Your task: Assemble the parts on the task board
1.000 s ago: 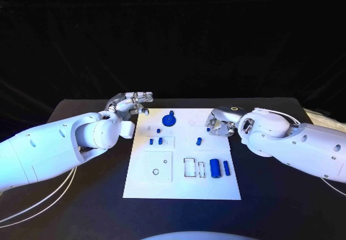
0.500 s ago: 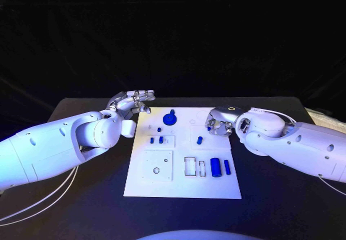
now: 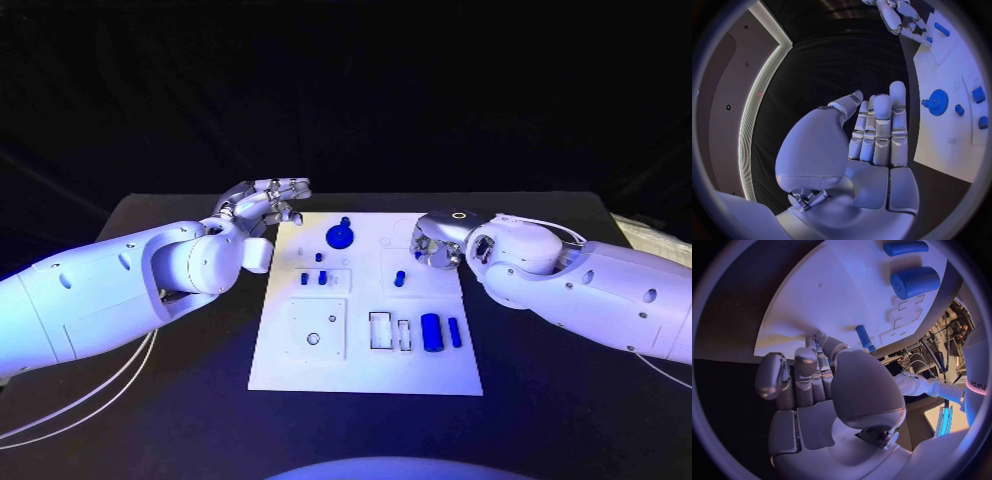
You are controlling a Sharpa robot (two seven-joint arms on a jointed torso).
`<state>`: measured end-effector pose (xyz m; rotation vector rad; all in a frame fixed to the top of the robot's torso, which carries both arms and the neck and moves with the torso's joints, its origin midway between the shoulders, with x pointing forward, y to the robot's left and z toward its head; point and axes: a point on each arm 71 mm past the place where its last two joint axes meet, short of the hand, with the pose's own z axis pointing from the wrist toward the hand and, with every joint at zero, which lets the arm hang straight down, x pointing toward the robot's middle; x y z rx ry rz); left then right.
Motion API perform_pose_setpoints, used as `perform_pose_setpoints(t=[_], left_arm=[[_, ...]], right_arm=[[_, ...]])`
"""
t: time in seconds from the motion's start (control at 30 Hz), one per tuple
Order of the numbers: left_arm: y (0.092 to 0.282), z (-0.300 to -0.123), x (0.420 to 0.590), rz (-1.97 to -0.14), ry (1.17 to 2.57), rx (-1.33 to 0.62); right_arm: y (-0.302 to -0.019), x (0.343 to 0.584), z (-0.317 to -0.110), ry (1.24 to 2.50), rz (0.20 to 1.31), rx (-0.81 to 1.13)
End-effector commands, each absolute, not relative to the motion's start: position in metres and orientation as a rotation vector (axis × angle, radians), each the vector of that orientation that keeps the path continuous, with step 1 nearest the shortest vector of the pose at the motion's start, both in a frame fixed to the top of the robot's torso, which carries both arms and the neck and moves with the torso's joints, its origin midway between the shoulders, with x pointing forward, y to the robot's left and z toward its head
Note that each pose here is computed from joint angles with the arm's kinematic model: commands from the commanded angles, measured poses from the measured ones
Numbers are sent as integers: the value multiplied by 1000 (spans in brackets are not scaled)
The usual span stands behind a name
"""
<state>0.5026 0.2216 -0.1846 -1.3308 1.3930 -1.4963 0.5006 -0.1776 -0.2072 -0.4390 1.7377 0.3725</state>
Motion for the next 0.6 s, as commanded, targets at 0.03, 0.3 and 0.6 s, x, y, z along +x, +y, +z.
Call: perform_pose_setpoints(t=[0.03,0.3,0.6], left_arm=[[220,-184,502,-1523,1397,-1328],[220,-184,502,-1521,1401,-1331],[220,-184,502,-1520,1404,-1333]], right_arm=[[-179,498,-219,1795,321,-483],[-176,497,-216,1740,316,-474],[-175,495,-208,1648,358,-423]])
